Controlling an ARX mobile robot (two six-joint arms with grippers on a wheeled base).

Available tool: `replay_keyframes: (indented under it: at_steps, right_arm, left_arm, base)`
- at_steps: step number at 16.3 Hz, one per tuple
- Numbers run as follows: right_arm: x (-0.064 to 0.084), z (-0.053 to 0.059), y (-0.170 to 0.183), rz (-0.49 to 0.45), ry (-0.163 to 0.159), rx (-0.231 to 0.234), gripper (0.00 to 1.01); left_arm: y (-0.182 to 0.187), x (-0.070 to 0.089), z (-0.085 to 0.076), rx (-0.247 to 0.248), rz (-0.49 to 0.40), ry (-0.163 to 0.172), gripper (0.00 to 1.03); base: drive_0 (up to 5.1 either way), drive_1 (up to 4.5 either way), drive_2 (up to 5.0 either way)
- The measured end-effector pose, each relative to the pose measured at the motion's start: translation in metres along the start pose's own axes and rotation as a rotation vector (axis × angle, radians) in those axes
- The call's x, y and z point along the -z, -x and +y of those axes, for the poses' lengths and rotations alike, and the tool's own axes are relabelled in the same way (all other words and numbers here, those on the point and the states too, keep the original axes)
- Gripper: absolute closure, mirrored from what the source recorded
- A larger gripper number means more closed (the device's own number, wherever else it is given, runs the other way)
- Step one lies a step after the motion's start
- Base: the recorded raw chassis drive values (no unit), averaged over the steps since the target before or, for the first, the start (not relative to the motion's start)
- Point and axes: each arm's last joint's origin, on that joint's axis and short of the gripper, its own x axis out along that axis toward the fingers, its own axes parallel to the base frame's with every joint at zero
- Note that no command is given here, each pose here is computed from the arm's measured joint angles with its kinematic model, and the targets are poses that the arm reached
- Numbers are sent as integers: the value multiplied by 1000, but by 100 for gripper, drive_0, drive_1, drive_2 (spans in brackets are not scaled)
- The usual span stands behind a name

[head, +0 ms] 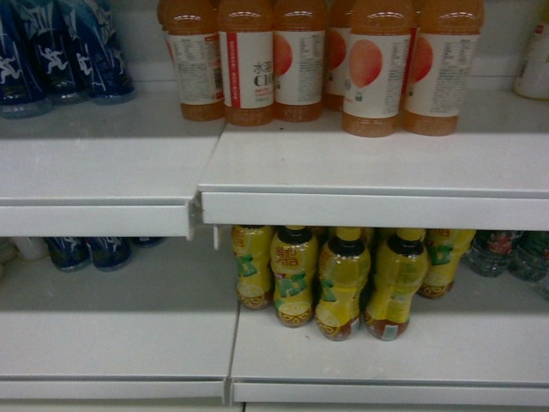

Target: Move water from second to third shelf

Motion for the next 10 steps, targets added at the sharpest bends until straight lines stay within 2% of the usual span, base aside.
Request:
replay_keyframes:
  at_steps: [10]
  right_arm:
    - [0, 0, 0, -2, 0, -1, 58]
  left_arm:
    - [0, 0, 0, 0, -2, 0, 5]
  base:
    - [-503, 242, 242]
